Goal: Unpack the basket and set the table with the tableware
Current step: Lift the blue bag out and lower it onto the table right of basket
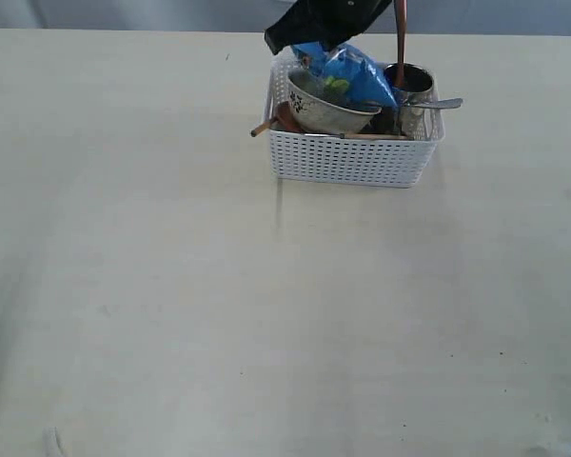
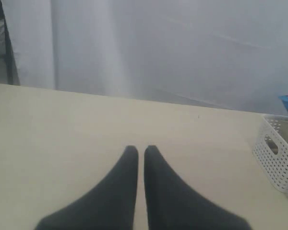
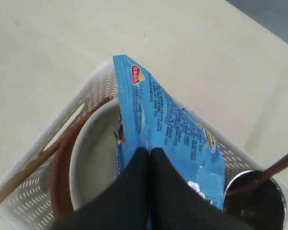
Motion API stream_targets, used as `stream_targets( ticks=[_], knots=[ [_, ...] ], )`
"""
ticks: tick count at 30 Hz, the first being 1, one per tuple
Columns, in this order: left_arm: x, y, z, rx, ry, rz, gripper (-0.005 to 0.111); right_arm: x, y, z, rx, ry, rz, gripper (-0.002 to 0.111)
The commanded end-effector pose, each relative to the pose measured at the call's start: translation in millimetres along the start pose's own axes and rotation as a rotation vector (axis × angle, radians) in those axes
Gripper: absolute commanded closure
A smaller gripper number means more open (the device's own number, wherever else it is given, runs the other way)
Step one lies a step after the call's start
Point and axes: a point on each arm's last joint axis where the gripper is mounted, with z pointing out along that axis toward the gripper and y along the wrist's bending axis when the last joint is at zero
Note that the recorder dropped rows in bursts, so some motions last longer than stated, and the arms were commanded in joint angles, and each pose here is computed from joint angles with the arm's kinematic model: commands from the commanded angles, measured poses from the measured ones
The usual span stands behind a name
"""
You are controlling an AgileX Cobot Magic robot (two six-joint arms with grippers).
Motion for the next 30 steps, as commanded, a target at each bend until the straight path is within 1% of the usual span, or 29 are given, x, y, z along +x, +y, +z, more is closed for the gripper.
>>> stream_targets(
  ticks=[1, 8, 13, 16, 19, 22, 26, 30],
  knots=[
    [1.0, 0.5, 0.0, -0.005, -0.001, 0.004, 0.101, -7.9, -9.0, -26.8, 0.020, -0.035, 0.002, 0.109],
    [1.0, 0.5, 0.0, -0.005, -0.001, 0.004, 0.101, -7.6, -16.2, -59.2, 0.034, -0.037, -0.006, 0.109],
    [1.0, 0.5, 0.0, -0.005, -0.001, 0.004, 0.101, -3.7, -22.8, -98.9, 0.034, -0.077, 0.012, 0.109],
    [1.0, 0.4, 0.0, -0.004, -0.001, 0.000, 0.101, 6.3, -27.3, -128.0, 0.037, -0.092, 0.028, 0.109],
    [1.0, 0.4, 0.0, -0.004, -0.001, 0.000, 0.101, 28.2, -30.8, -148.6, 0.055, -0.065, 0.025, 0.109],
    [1.0, 0.4, 0.0, -0.004, -0.001, 0.000, 0.101, 60.4, -33.5, -165.2, 0.085, -0.034, 0.040, 0.109],
    [1.0, 0.4, 0.0, -0.004, -0.001, 0.000, 0.101, 104.2, -34.2, -194.3, 0.085, -0.047, 0.074, 0.109],
    [1.0, 0.4, 0.0, -0.004, -0.001, 0.000, 0.101, 147.5, -32.5, -202.8, 0.095, -0.004, 0.081, 0.109]
  ],
)
